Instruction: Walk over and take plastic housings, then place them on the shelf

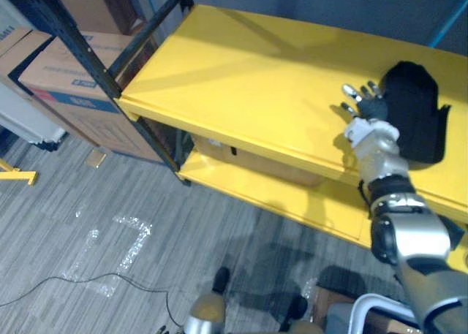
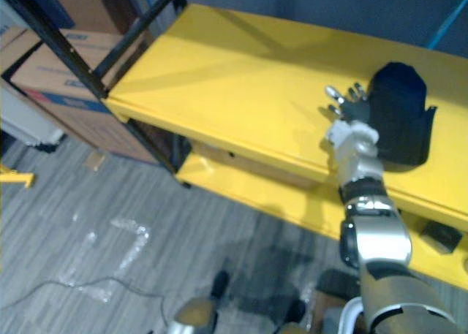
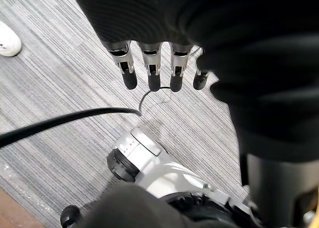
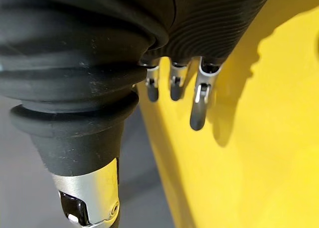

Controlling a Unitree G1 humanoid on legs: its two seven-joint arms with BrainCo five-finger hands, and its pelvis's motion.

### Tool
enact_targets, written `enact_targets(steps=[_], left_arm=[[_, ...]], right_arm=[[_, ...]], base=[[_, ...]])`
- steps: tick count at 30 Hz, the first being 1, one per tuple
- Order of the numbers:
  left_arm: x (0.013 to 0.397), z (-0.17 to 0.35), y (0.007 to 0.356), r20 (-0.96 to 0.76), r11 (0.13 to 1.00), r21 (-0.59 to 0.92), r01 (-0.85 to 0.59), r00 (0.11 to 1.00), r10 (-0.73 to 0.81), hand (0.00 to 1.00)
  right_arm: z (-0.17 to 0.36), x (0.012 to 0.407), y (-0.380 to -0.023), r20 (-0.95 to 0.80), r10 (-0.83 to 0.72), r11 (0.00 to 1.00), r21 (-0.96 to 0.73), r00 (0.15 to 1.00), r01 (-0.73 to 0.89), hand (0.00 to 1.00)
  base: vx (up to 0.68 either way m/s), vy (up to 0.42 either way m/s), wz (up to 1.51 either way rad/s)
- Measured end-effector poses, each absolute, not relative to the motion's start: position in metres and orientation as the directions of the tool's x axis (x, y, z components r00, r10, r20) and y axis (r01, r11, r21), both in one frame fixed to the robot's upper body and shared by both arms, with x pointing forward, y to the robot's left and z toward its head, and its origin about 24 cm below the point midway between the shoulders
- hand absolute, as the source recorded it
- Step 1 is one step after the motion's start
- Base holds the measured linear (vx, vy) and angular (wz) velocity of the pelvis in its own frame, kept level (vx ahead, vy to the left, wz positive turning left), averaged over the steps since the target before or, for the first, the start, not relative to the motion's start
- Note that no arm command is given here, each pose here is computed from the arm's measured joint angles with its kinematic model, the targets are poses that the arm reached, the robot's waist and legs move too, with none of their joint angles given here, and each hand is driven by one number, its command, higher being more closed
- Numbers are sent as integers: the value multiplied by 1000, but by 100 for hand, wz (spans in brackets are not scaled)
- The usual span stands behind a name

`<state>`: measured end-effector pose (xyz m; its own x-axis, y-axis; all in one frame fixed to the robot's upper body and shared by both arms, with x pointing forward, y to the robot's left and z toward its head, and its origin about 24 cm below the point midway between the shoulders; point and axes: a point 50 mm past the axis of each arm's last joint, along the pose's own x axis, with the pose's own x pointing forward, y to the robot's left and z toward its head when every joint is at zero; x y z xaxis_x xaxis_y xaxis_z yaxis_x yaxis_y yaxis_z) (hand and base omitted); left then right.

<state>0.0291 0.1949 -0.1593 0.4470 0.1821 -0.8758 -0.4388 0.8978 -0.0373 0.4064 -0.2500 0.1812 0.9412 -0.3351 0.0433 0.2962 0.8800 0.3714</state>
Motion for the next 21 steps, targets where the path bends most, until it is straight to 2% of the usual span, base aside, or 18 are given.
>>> enact_targets(steps=[8,21], left_arm=[[31,-160,191,-872,899,-56,-435,459,168,0],[33,-160,191,-871,902,-57,-428,462,164,0]], right_arm=[[200,404,-265,75,-454,821,424,888,383,0],[207,395,-293,91,-518,798,409,851,442,0]], base=[[0,0,0],[0,0,0]])
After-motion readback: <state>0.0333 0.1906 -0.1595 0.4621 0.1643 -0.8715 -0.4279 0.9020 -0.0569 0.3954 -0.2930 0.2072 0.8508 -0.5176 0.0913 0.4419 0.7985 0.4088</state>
